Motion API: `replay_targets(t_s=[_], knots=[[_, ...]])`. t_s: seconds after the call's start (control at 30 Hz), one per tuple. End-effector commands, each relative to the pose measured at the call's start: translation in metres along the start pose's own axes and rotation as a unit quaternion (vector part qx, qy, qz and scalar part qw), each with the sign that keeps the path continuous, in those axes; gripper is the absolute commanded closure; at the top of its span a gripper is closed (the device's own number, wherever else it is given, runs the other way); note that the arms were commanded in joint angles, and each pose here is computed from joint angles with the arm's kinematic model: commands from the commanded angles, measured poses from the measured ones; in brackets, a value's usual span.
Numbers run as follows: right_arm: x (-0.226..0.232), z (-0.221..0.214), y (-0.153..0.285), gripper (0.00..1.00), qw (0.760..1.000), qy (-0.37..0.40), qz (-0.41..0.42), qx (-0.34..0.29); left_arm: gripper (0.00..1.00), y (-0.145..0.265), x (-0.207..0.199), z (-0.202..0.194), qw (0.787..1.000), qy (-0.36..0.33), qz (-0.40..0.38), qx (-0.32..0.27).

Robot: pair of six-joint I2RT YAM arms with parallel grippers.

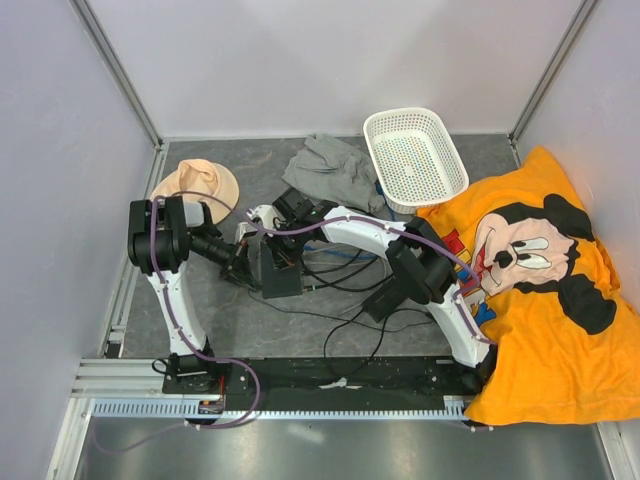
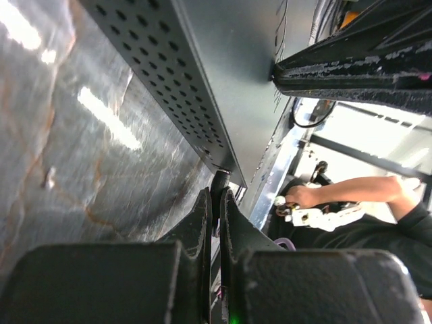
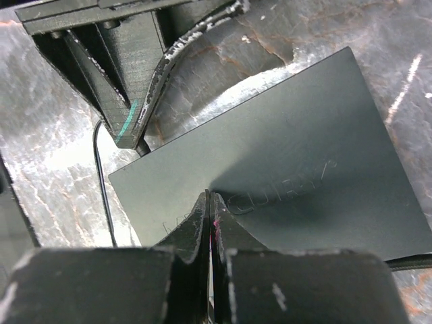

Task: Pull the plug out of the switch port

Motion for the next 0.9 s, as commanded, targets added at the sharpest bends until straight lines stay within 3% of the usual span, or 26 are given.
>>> replay_targets(t_s=[0.0, 0.33, 0.37, 0.4, 0.5, 0.57, 0.6, 0.63, 0.8, 0.87], knots=[[0.015, -0.127, -0.043, 1.0, 0.976, -0.083, 0.028, 0.199, 0.98, 0.005, 0.023, -0.02, 0.999, 0.011, 0.036, 0.019], [0.019, -0.15, -0.046, 1.0, 0.969, -0.091, 0.03, 0.226, 0.98, 0.016, 0.035, -0.022, 1.0, 0.005, -0.001, -0.006], [0.02, -0.152, -0.046, 1.0, 0.969, -0.092, 0.03, 0.229, 0.94, 0.017, 0.034, -0.023, 1.0, 0.003, -0.004, -0.004], [0.02, -0.154, -0.045, 1.0, 0.968, -0.092, 0.03, 0.231, 0.81, 0.019, 0.033, -0.022, 1.0, 0.002, -0.004, -0.007], [0.019, -0.149, -0.044, 1.0, 0.97, -0.087, 0.032, 0.227, 0.64, 0.025, 0.026, -0.022, 1.0, -0.016, 0.0, -0.017], [0.018, -0.146, -0.044, 1.0, 0.971, -0.083, 0.03, 0.223, 0.57, 0.033, 0.017, -0.023, 0.998, -0.037, 0.023, -0.035], [0.018, -0.146, -0.044, 1.0, 0.971, -0.081, 0.029, 0.223, 0.47, 0.037, 0.015, -0.021, 0.997, -0.049, 0.039, -0.046], [0.017, -0.145, -0.044, 1.0, 0.971, -0.079, 0.03, 0.222, 0.42, 0.046, 0.009, -0.021, 0.994, -0.07, 0.063, -0.059], [0.013, -0.138, -0.041, 1.0, 0.974, -0.064, 0.021, 0.218, 0.38, 0.072, -0.015, -0.013, 0.971, -0.153, 0.134, -0.127], [0.012, -0.136, -0.038, 1.0, 0.974, -0.062, 0.019, 0.216, 0.37, 0.085, -0.031, -0.004, 0.943, -0.227, 0.161, -0.184]])
Point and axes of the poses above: each gripper's point midway between its finger pads, its own y axis back along the fingers, its own x axis along the line the jaws close on, z = x × y, the point moved 3 cm from there along y, back along the fingers, and after that the axes turned 15 degrees about y, right-handed, at the moved point
